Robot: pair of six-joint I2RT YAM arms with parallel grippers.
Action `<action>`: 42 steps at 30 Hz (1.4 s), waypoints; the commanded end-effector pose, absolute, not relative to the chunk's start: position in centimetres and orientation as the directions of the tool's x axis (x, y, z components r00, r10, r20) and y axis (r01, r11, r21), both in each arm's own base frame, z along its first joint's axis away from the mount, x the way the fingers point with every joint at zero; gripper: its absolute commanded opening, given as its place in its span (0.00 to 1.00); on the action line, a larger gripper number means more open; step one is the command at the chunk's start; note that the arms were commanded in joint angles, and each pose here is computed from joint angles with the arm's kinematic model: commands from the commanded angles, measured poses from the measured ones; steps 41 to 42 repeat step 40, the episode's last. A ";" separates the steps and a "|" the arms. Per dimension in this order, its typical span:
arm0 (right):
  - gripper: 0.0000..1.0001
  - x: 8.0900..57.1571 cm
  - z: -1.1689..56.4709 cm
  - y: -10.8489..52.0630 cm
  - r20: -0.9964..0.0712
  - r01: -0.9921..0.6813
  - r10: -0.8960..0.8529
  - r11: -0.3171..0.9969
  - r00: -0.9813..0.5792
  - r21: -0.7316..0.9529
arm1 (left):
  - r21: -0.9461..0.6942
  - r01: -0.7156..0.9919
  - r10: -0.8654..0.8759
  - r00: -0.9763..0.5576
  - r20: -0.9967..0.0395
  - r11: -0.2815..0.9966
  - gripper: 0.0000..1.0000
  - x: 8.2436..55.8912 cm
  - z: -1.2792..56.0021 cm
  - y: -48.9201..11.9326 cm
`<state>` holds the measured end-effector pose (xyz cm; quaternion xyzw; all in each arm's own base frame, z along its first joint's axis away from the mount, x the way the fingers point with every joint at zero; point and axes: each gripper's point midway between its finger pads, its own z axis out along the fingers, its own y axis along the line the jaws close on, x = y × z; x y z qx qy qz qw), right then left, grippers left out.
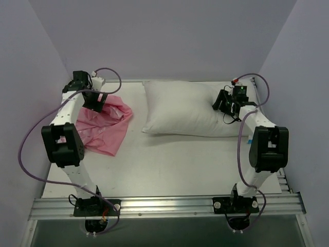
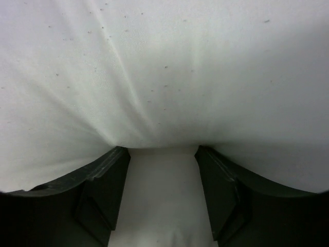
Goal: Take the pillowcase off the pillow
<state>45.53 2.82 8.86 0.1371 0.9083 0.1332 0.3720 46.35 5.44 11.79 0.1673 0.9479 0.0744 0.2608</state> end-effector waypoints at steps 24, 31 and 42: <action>0.85 27.9 18.2 4.3 -0.722 0.130 0.322 0.942 -0.612 0.310 | 0.241 0.319 0.397 -0.659 -0.639 0.917 0.94 19.7 18.3 1.8; 0.85 26.8 19.2 4.8 -0.729 0.109 0.344 0.930 -0.592 0.350 | 0.317 0.220 0.375 -0.700 -0.607 0.923 0.94 19.1 16.7 4.1; 0.85 26.6 20.3 5.4 -0.758 0.047 0.323 0.931 -0.566 0.362 | 0.324 0.202 0.369 -0.694 -0.619 0.924 0.94 18.9 16.5 4.4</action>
